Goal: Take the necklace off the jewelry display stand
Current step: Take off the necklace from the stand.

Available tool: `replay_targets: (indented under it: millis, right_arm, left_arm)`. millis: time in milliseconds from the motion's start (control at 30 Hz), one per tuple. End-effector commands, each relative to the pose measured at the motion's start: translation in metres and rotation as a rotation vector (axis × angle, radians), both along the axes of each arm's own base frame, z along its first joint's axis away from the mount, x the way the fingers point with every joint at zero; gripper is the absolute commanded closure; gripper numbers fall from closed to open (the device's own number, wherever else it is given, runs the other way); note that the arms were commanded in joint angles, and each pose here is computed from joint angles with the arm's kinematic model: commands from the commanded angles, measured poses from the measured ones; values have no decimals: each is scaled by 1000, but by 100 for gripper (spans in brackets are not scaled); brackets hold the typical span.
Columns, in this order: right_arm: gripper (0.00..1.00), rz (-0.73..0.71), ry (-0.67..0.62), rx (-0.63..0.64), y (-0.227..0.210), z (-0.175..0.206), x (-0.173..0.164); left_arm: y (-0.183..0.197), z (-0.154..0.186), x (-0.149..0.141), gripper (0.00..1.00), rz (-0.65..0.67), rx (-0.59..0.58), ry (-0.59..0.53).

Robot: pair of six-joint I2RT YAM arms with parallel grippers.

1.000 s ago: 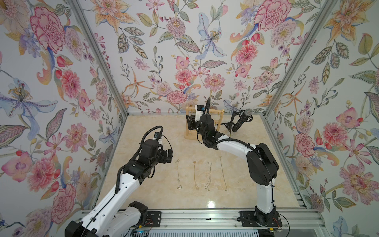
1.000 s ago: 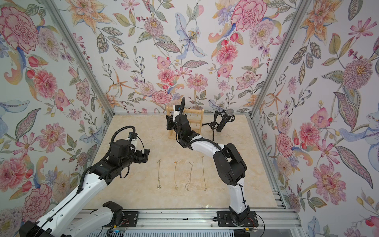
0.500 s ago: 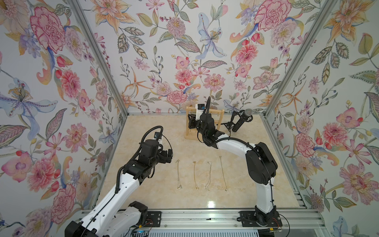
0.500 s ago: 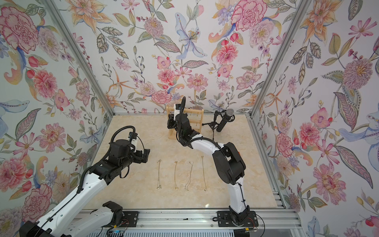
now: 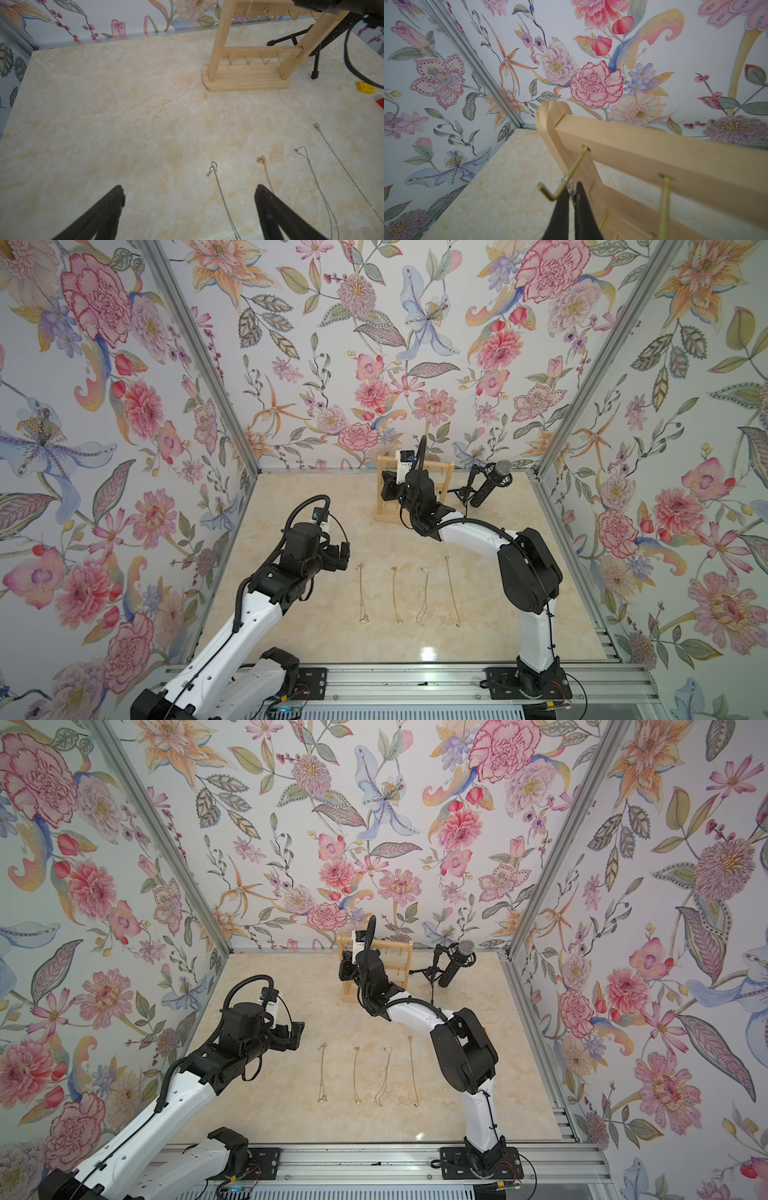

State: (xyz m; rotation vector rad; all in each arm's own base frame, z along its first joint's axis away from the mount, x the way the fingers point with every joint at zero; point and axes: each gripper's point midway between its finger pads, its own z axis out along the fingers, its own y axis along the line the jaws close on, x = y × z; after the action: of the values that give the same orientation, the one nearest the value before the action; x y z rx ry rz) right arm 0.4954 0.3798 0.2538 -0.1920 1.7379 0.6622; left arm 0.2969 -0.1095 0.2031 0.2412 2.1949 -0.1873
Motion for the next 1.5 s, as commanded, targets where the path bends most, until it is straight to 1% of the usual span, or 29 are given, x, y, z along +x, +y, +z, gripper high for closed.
replay_targets:
  millis: [0, 667, 1467]
  right_arm:
    - [100, 1, -21, 5, 0, 7, 3]
    - [100, 52, -20, 13, 1, 25, -10]
    - [100, 64, -63, 14, -5, 55, -18]
  left_arm:
    - [4, 3, 1, 1, -1, 5, -24]
    - [5, 5, 1, 1, 2, 4, -28]
    - [6, 4, 1, 1, 5, 2, -27]
